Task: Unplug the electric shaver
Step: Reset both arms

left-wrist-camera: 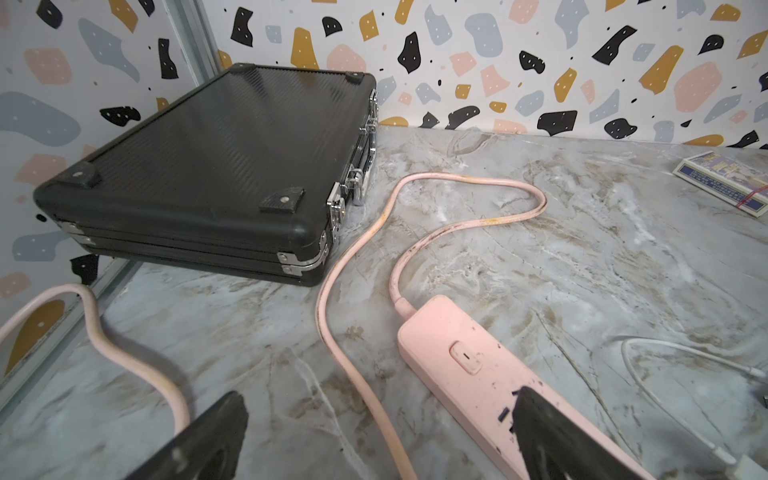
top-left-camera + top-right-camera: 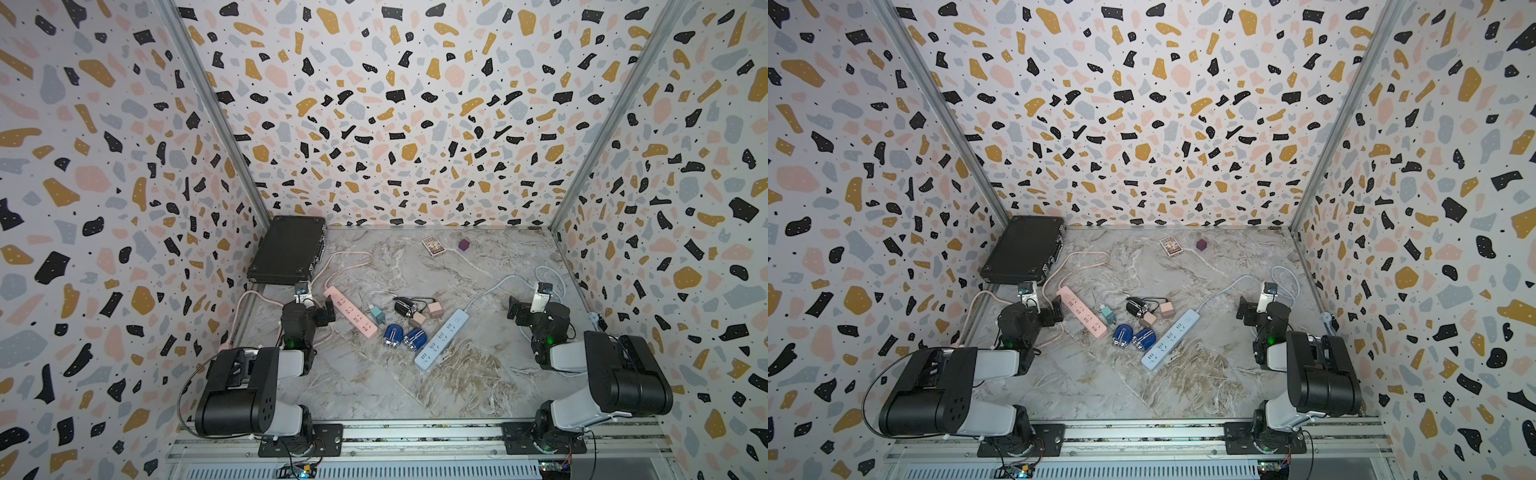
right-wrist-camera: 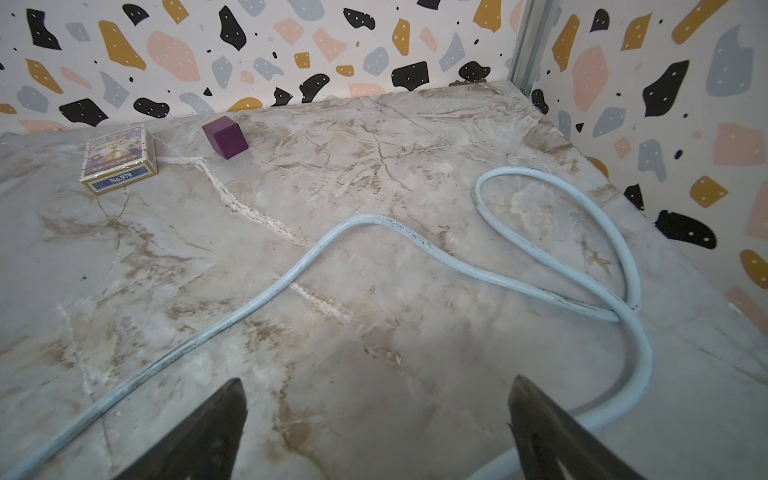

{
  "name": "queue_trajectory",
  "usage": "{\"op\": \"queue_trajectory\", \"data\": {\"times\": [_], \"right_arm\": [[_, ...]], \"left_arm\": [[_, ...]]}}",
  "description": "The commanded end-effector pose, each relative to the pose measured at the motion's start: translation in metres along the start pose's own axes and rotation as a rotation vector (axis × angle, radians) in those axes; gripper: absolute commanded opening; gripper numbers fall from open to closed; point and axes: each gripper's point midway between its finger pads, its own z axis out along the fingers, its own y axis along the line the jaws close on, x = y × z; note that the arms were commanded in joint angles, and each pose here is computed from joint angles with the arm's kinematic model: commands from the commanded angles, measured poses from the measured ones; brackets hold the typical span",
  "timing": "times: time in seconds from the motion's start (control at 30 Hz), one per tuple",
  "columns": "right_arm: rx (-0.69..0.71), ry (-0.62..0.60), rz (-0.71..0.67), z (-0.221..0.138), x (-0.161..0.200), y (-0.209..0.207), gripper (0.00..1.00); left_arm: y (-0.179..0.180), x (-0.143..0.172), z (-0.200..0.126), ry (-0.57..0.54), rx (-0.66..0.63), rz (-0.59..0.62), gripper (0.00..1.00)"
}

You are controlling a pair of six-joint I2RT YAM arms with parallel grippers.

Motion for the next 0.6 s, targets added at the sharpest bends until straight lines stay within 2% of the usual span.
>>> {"op": "queue_trajectory", "data": {"times": [0.0, 0.23, 0.43, 0.57], "right_arm": [[0.007, -0.028, -0.012, 0.003, -0.011, 0.0, 0.99], [0.009, -0.018, -0.017, 0.005, -0.011, 0.001, 0.99], [0.01, -0.016, -0.019, 0.004, -0.011, 0.001, 0.99], [0.012, -0.014, -0.019, 0.004, -0.011, 0.001, 0.99]], "left_arm": [[-0.005, -0.015, 0.005, -0.027, 0.028, 0.016, 1.0], [-0.011, -0.014, 0.006, -0.015, 0.066, 0.032, 1.0], [-0.014, -0.013, 0.009, -0.004, 0.042, 0.056, 1.0], [-0.025, -0.013, 0.005, -0.014, 0.111, 0.081, 0.99]]}}
